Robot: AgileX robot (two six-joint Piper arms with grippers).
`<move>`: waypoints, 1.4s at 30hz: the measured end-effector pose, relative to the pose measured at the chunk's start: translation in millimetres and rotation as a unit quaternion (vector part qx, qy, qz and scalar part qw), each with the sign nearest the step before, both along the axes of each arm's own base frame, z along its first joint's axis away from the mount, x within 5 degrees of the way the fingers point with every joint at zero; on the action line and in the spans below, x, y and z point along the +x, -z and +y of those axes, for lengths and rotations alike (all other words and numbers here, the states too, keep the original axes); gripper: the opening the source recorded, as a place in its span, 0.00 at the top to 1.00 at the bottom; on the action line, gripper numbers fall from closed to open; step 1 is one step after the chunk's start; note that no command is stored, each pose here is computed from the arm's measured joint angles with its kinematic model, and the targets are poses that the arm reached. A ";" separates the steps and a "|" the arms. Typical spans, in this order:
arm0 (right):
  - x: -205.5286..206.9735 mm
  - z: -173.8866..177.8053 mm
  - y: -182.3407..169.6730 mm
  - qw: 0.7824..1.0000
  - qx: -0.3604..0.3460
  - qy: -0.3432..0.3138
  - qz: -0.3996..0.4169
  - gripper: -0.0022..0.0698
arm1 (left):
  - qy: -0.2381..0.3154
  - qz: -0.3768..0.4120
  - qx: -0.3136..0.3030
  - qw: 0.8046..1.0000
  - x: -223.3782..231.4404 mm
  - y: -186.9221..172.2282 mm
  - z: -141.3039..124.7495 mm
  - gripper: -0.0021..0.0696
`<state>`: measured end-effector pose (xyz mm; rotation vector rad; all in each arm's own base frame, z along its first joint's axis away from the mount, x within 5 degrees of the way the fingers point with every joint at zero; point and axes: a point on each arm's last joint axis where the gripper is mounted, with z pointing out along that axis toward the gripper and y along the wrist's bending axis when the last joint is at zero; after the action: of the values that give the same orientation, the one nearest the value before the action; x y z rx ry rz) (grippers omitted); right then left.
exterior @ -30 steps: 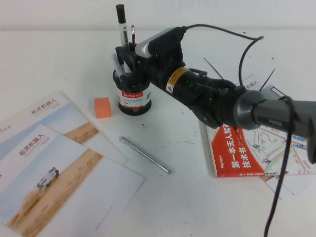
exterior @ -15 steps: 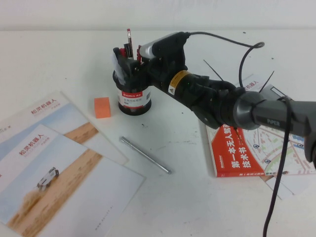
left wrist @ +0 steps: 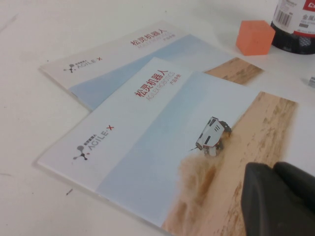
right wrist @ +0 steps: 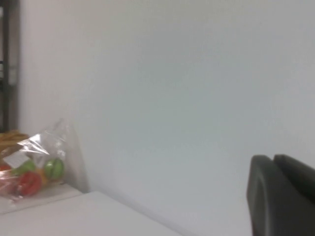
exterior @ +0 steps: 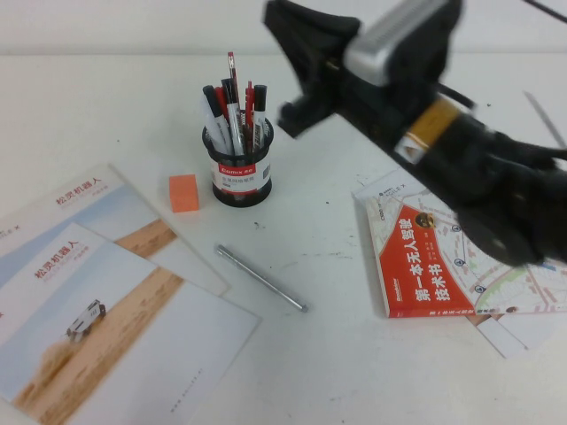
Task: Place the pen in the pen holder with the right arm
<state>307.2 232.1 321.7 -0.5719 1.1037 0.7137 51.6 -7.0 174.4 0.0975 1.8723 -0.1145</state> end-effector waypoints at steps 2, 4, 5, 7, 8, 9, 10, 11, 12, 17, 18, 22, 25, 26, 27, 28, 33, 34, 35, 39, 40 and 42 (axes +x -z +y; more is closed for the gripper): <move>-17.0 -15.1 -1.7 1.000 -0.009 0.024 -0.004 0.99 | 0.000 0.000 0.000 1.000 0.0 0.0 0.0 0.97; -33.1 -28.0 -5.7 0.999 -0.017 0.041 -0.014 0.99 | 0.000 0.000 0.000 1.000 0.0 0.0 0.0 0.97; -41.2 -34.0 -7.4 0.998 -0.022 0.047 -0.021 1.00 | 0.000 0.000 0.000 1.000 0.0 0.0 0.0 0.97; -54.8 -43.6 -12.0 0.998 -0.024 0.053 -0.030 1.00 | 0.000 0.000 0.000 1.000 0.0 0.0 0.0 0.97; -61.8 -48.6 -15.8 0.998 -0.023 0.056 -0.035 1.00 | 0.000 0.000 0.000 1.000 0.0 0.0 0.0 0.97; -67.3 -52.3 -17.8 0.997 -0.024 0.058 -0.038 1.00 | 0.000 0.000 0.000 1.000 0.0 0.0 0.0 0.97; -73.3 -56.7 -21.7 0.997 -0.024 0.061 -0.041 1.00 | 0.000 0.000 0.000 1.000 0.0 0.0 0.0 0.97; -79.2 -60.9 -25.7 0.997 -0.024 0.063 -0.043 1.00 | 0.000 0.000 0.000 1.000 0.0 0.0 0.0 0.97; -83.7 -64.3 -28.6 0.997 -0.024 0.066 -0.043 1.00 | 0.000 0.000 0.000 1.000 0.0 0.0 0.0 0.97; -112.0 -86.0 -45.2 0.995 -0.037 0.083 -0.038 1.00 | 0.000 0.000 0.000 1.000 0.0 0.0 0.0 0.97; -116.0 -89.3 -48.1 0.995 -0.040 0.087 -0.036 1.00 | 0.000 0.000 0.000 1.000 0.0 0.0 0.0 0.97; -132.8 -102.7 -58.7 0.992 -0.062 0.102 -0.029 1.00 | 0.000 0.000 0.000 1.000 0.0 0.0 0.0 0.97; -142.8 -111.9 -62.1 0.989 -0.085 0.116 -0.015 1.00 | 0.000 0.000 0.000 1.000 0.0 0.0 0.0 0.97; -145.1 -114.5 -61.8 0.988 -0.095 0.121 -0.006 1.00 | 0.000 0.000 0.000 1.000 0.0 0.0 0.0 0.97; -146.8 -116.9 -60.5 0.987 -0.104 0.125 0.005 1.00 | 0.000 0.000 0.000 1.000 0.0 0.0 0.0 0.97; -147.7 -118.5 -58.8 0.985 -0.112 0.129 0.014 1.00 | 0.000 0.000 0.000 1.000 0.0 0.0 0.0 0.97; -150.1 -121.7 -56.0 0.982 -0.126 0.136 0.030 1.00 | 0.000 0.000 0.000 1.000 0.0 0.0 0.0 0.97; -151.0 -122.3 -56.8 0.982 -0.125 0.136 0.028 1.00 | 0.000 0.000 0.000 1.000 0.0 0.0 0.0 0.97; -151.9 -122.9 -57.6 0.983 -0.124 0.136 0.026 1.00 | 0.000 0.000 0.000 1.000 0.0 0.0 0.0 0.97; -157.9 -126.9 -57.2 0.983 -0.121 0.137 0.021 1.00 | 0.000 0.000 0.000 1.000 0.0 0.0 0.0 0.97; -160.0 -128.2 -54.7 0.983 -0.122 0.137 0.022 1.00 | 0.000 0.000 0.000 1.000 0.0 0.0 0.0 0.97; -166.2 -132.4 -47.1 0.983 -0.124 0.136 0.025 1.00 | 0.000 0.000 0.000 1.000 0.0 0.0 0.0 0.97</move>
<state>141.0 99.7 368.8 -0.6006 1.2996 0.3560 51.6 -7.0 174.4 0.0975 1.8723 -0.1145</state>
